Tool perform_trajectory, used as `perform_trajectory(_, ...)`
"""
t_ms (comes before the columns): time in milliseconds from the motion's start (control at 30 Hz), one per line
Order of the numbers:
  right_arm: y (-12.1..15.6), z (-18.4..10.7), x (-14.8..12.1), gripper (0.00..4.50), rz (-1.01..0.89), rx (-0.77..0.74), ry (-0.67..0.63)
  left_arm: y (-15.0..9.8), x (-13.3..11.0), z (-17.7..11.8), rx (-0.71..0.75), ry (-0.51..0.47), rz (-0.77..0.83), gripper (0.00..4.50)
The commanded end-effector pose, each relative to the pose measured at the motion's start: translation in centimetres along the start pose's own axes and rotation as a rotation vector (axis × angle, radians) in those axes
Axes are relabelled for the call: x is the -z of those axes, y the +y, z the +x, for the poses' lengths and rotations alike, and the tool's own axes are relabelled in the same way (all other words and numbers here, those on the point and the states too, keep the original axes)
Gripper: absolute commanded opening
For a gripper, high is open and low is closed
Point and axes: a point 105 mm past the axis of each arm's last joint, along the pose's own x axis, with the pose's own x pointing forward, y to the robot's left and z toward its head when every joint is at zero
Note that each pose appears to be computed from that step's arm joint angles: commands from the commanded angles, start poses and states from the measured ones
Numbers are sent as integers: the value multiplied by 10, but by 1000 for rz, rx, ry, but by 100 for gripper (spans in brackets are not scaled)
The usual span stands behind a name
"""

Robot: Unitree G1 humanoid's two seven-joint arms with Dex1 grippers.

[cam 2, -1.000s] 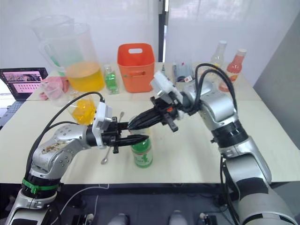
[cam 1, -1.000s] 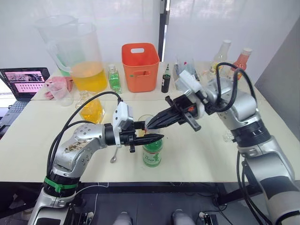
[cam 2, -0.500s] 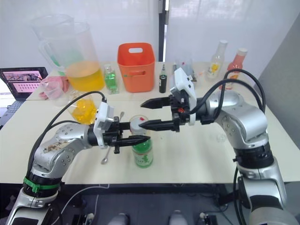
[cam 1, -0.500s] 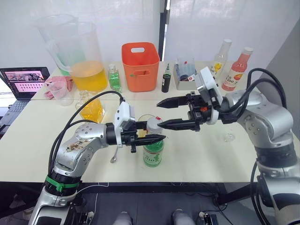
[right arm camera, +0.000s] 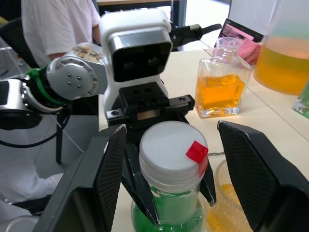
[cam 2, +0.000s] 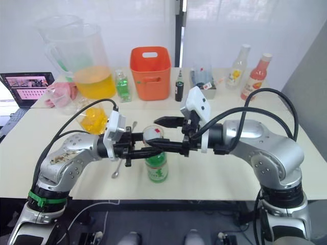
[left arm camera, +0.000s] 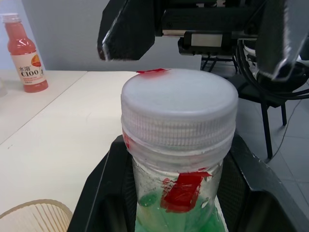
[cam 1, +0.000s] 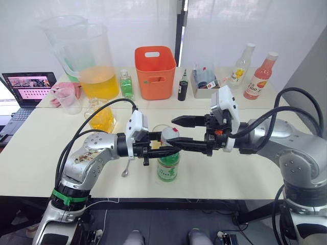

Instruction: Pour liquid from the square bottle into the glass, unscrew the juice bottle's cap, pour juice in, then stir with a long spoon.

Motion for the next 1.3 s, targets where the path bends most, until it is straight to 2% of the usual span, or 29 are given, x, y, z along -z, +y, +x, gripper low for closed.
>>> perform_trajectory(33, 6, 3, -6, 320, -23, 10, -28, -5, 5, 4, 33, 14, -14, 162)
perform_trajectory(233, 3, 7, 0, 320, -21, 42, -7, -6, 4, 4, 35, 14, -13, 162)
perform_trajectory(400, 7, 8, -2, 171, -22, 5, -28, -5, 4, 3, 29, 14, -7, 162)
perform_trajectory(500, 9, 7, -1, 167, -31, -32, -20, -5, 4, 4, 25, 14, -6, 162)
perform_trajectory(633, 16, 8, 6, 167, -80, -226, 19, -7, 3, 3, 20, 19, 5, 162)
perform_trajectory(733, 7, 10, 18, 167, -140, -391, 57, -12, 1, 6, 32, 24, 20, 162)
perform_trajectory(967, -19, 33, 16, 167, -256, -637, 68, -15, 0, 2, 11, 36, 25, 162)
perform_trajectory(1133, -25, 49, 15, 167, -247, -720, 83, -14, 0, -2, -8, 44, 25, 162)
perform_trajectory(1300, -28, 45, 9, 167, -227, -734, 80, -14, 2, -2, -9, 50, 23, 162)
